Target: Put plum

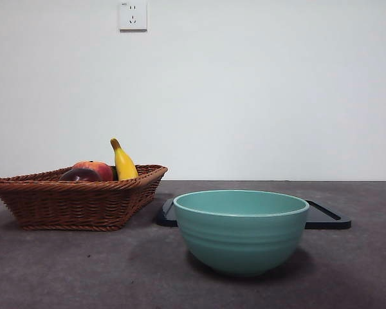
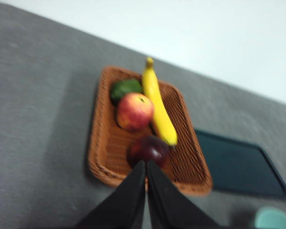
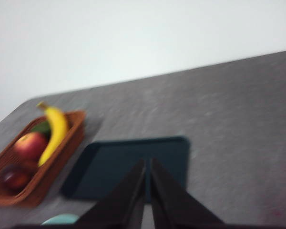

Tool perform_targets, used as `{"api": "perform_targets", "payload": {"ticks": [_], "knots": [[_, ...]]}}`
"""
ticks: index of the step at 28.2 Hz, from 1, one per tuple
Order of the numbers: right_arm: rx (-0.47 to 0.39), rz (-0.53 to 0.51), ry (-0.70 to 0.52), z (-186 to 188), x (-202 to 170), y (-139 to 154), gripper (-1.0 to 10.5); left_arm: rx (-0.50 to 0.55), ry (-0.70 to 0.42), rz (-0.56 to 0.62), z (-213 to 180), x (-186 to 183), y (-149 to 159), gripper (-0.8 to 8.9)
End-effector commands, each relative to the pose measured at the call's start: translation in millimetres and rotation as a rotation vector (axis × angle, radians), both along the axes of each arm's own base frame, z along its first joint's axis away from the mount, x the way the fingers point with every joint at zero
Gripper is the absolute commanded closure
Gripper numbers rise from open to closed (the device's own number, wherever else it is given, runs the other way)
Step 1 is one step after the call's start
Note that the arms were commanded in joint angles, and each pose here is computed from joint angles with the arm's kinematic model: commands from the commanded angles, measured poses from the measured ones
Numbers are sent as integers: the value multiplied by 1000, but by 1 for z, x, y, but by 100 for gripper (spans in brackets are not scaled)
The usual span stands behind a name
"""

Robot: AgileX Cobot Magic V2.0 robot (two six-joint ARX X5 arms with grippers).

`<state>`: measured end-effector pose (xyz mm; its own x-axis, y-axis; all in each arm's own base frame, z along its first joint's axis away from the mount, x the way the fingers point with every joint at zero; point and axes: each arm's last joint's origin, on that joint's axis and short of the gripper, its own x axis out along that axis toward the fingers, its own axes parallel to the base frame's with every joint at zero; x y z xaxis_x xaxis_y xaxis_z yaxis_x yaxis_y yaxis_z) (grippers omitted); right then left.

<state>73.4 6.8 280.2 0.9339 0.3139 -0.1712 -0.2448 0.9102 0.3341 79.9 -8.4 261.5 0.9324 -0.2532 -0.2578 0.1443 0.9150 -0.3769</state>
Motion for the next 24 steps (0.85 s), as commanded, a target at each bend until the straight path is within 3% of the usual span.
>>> {"api": "perform_targets", "payload": {"ticks": [1,5,14,20,24], "knots": [[-42,82,32,17,2,2,938,69,-3,-111,19,4,-2,804],[-62,205,128,38,9,4,938,77,53,-263,38,15,-6,804],[-134,376,318,62,23,12,938,128,199,-501,63,31,-14,804],[-199,525,484,59,29,23,938,179,284,-594,71,35,-20,804],[-219,571,514,56,32,28,938,180,288,-607,70,34,-21,804]]}}
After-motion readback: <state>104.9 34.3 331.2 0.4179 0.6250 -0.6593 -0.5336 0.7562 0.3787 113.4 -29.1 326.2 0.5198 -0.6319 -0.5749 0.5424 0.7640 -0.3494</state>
